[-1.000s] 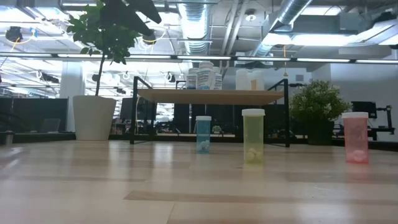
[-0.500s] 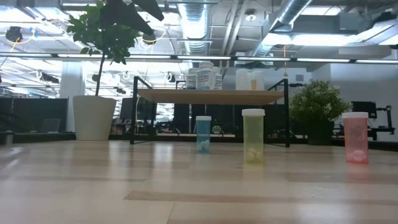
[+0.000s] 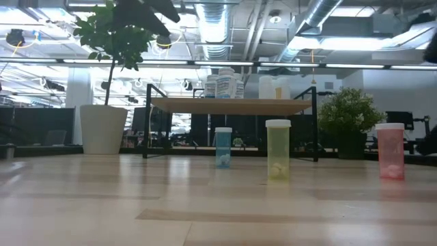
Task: Pick and place medicine bottles onto shelf by color
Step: Put the pink pill bottle on the shelf
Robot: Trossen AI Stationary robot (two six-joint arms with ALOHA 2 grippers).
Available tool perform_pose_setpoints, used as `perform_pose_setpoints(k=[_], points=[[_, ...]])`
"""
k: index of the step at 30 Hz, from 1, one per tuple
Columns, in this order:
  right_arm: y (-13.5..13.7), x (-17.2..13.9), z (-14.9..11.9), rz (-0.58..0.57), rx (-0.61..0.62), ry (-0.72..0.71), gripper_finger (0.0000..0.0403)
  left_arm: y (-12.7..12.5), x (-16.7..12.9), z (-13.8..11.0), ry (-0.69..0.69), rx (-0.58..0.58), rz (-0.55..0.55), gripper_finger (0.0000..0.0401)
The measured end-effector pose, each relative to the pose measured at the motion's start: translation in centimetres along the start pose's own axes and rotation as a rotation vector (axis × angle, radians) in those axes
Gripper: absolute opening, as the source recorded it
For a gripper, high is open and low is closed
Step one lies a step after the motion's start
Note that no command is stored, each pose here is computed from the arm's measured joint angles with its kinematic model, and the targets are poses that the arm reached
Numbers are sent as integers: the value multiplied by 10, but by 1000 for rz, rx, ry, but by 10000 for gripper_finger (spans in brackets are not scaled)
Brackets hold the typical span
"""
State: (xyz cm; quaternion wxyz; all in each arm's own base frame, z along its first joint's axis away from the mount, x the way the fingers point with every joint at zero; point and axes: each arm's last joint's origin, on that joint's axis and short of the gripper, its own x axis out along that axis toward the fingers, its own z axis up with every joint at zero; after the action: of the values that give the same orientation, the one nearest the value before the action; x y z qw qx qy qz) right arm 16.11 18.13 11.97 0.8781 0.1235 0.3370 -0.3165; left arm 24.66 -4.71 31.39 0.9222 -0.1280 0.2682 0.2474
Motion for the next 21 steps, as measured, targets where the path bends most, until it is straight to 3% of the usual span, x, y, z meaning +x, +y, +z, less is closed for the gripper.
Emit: perform_pose_setpoints(k=[7, 14, 21], points=[[2, 14, 12, -29, 25, 24, 50, -1, 0, 0, 2, 47, -12, 224], [19, 25, 24, 72, 4, 14, 37, -1, 0, 0, 1, 113, -12, 224], [23, 42, 40, 82, 21, 18, 31, -1, 0, 0, 2, 132, -12, 224]])
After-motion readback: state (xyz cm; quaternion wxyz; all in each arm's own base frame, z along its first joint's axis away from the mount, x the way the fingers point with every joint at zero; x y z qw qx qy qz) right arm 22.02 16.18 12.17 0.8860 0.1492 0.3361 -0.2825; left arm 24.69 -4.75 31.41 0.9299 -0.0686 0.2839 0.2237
